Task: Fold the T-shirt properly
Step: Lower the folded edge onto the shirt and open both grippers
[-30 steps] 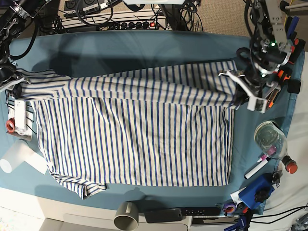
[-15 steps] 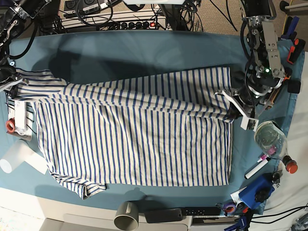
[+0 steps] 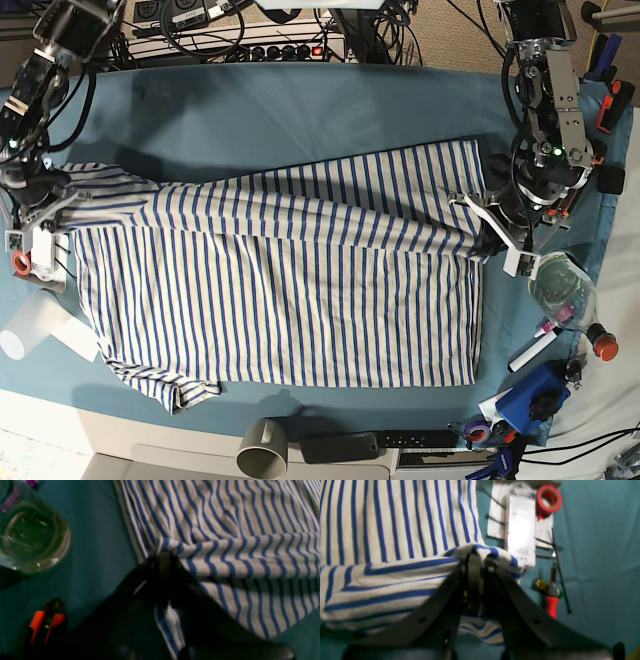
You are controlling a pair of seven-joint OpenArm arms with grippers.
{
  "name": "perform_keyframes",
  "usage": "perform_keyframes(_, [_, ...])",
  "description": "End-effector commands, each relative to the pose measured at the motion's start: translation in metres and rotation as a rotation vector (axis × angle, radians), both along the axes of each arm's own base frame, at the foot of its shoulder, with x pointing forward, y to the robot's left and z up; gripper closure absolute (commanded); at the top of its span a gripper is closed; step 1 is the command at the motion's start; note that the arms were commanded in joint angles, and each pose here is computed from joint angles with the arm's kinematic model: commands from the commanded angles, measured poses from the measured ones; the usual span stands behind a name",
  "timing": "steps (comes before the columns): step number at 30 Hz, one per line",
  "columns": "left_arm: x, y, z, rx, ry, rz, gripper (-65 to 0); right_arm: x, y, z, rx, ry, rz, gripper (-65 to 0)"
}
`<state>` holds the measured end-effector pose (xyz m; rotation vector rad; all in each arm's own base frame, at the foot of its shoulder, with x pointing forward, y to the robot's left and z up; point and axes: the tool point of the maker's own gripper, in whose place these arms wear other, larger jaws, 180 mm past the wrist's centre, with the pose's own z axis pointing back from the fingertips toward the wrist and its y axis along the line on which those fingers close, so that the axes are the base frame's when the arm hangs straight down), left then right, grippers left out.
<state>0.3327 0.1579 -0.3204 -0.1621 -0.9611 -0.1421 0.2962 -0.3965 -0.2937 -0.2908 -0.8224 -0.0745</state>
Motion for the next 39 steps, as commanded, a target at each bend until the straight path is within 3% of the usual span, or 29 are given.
perform_keyframes(1, [0.009, 0.0, 0.016, 0.005, -0.061, -0.005, 0.0, 0.01, -0.012, 0.017, -0.026, -0.051, -0.012, 0.0])
perform_keyframes(5, [0.015, -0.015, 0.02, 0.003, -0.073, -0.056, 0.0, 0.019, -0.019, -0.001, 0.066, -0.035, -0.054, 0.0])
perform_keyframes(9, [0.025, -0.028, 0.016, 0.063, -0.068, -0.111, 0.0, 0.028, -0.023, -0.006, 0.107, -0.036, -0.075, 0.0])
perform_keyframes(22, [0.065, -0.017, -0.001, 0.058, -0.007, -0.058, 0.0, 0.042, -0.023, 0.009, 0.106, -0.089, -0.07, 0.0])
perform_keyframes(34, [0.062, -0.016, -0.017, 0.05, 0.039, -0.053, 0.0, 0.043, -0.021, 0.008, 0.104, -0.086, -0.063, 0.0])
perform_keyframes(39, [0.062, -0.016, -0.017, 0.05, 0.039, -0.052, 0.0, 0.053, -0.015, -0.01, 0.133, -0.037, -0.053, 0.0])
